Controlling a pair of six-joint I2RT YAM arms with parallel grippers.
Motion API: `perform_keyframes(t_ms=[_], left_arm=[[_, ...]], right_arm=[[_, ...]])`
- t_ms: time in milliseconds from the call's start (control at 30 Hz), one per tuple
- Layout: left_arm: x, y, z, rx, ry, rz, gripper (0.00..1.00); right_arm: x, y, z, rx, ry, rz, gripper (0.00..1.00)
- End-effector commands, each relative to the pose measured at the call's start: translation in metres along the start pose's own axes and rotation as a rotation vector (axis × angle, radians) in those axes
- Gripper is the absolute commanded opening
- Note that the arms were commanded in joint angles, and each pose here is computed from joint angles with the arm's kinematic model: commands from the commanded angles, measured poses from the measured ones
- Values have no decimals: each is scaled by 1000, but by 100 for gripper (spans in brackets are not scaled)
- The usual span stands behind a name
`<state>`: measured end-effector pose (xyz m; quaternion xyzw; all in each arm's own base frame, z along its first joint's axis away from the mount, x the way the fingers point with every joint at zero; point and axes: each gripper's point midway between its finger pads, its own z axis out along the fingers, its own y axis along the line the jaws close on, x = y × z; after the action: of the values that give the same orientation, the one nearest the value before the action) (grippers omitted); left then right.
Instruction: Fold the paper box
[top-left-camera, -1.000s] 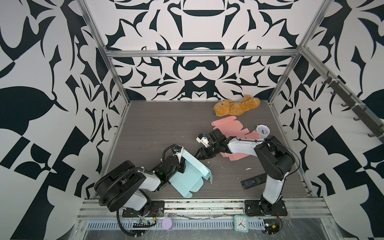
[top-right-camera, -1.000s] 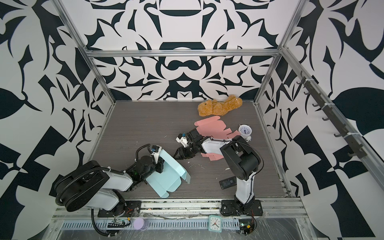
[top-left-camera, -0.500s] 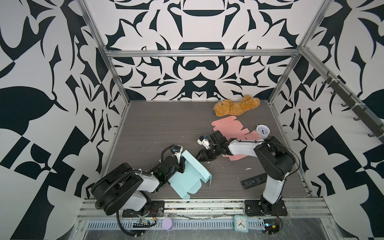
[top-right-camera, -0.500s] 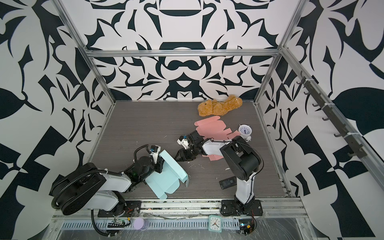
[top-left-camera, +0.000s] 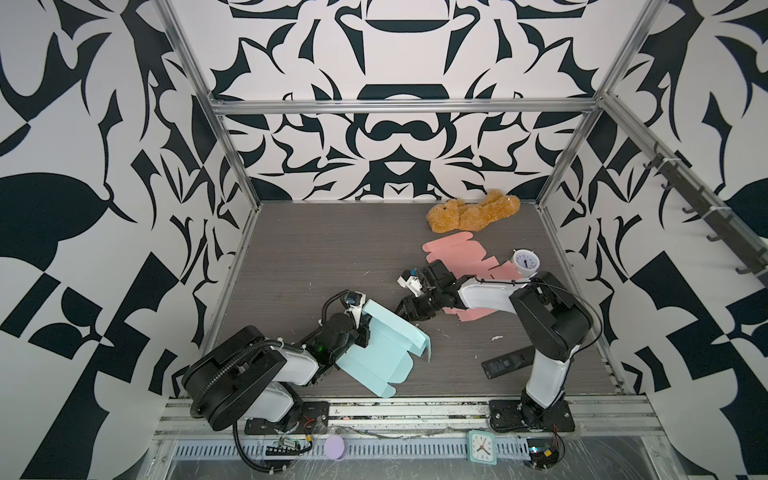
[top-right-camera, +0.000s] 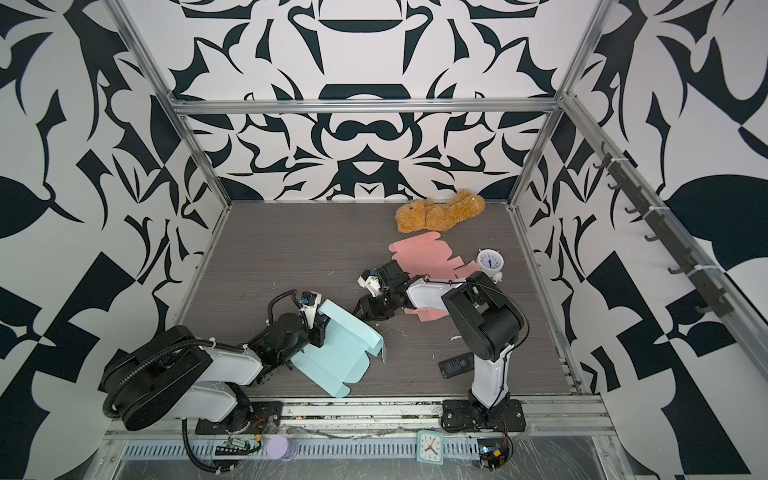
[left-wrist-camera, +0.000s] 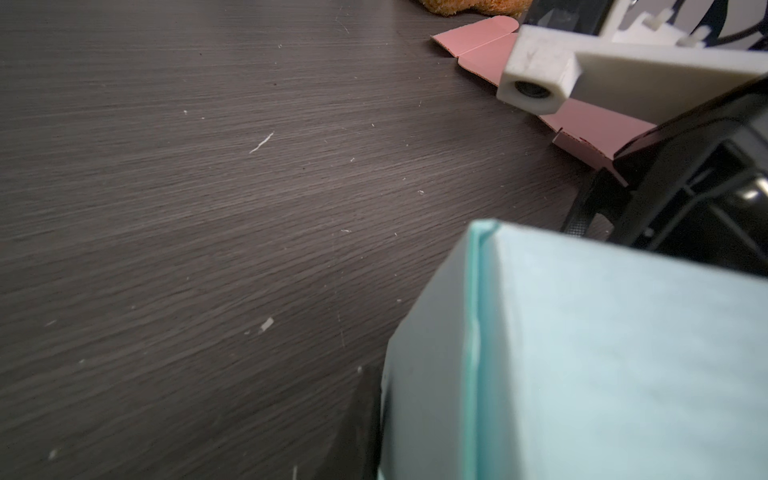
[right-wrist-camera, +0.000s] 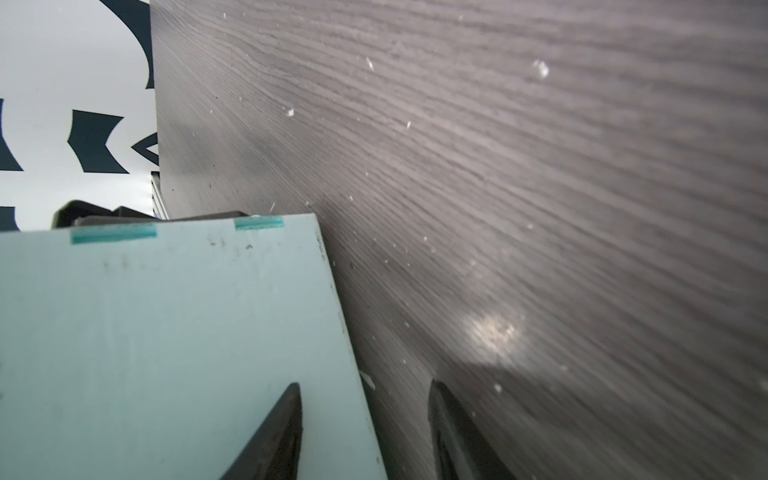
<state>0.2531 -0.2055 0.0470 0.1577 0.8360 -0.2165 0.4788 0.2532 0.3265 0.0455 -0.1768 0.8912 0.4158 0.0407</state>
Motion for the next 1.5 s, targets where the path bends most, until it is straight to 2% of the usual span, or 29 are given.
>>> perform_keyframes(t_ms=[0, 133, 300, 433, 567, 667, 733, 933, 1133, 1467], left_arm=[[-2, 0, -1, 3, -11, -12, 17], [-7, 2, -3, -6, -29, -17, 16], [-7, 16, -4, -105, 20, -67, 14], [-16, 24, -10, -170, 21, -123, 13], [-20, 36, -20, -261, 55, -171, 10], [-24, 43, -28, -320, 73, -194, 9], [-28, 45, -32, -346, 85, -202, 8], [-36, 47, -36, -389, 118, -207, 7], [-38, 46, -36, -401, 142, -213, 3], [-44, 44, -39, -397, 137, -215, 3]], right_arm=[[-16, 28, -22, -13, -58, -80, 51], [-28, 37, -54, 40, -126, -121, 51], [-46, 55, -122, 188, -277, -225, 52], [-45, 70, -159, 270, -341, -284, 51], [-40, 84, -192, 341, -418, -346, 38], [-36, 92, -207, 397, -464, -394, 18], [-32, 97, -208, 416, -461, -417, 11], [-25, 109, -195, 485, -425, -488, 0], [-26, 116, -176, 548, -395, -544, 0], [-46, 105, -135, 640, -316, -565, 0]])
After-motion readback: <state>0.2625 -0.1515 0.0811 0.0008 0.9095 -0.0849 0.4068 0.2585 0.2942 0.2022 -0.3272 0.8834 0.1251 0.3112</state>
